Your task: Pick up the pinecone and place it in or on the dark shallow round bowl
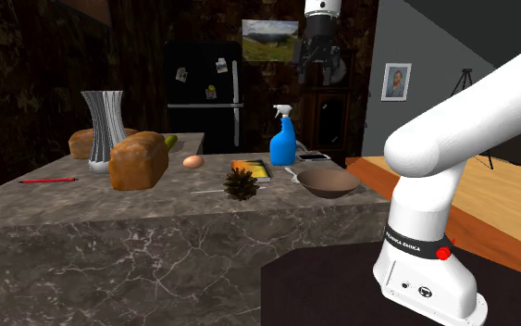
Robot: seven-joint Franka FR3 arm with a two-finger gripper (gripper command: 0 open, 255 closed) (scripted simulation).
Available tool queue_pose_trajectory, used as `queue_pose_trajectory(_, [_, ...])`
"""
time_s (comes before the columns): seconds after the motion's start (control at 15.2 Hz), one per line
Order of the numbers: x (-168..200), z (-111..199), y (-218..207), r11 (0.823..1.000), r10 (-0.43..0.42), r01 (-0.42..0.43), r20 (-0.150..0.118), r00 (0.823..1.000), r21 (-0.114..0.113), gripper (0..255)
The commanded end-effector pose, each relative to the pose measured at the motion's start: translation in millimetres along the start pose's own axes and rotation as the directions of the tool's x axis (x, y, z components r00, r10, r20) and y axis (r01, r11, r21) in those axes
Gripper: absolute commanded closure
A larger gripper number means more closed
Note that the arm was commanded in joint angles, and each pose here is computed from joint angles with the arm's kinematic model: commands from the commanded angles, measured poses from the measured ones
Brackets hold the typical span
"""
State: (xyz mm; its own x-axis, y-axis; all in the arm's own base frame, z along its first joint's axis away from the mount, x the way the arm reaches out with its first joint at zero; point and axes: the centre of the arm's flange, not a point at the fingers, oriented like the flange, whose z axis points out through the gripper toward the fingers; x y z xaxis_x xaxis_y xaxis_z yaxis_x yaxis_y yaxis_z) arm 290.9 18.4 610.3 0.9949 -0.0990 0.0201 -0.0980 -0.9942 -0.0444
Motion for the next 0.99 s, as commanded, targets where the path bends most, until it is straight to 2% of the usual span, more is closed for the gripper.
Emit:
queue_pose_trajectory(0.0, [0, 0, 0, 1.0, 0.0, 0.0, 0.0, 1.0, 0.0, 0])
queue_pose_trajectory(0.92, [40, 132, -134, 0.996, -0.074, 0.077, 0.065, 0.995, -0.043, 0])
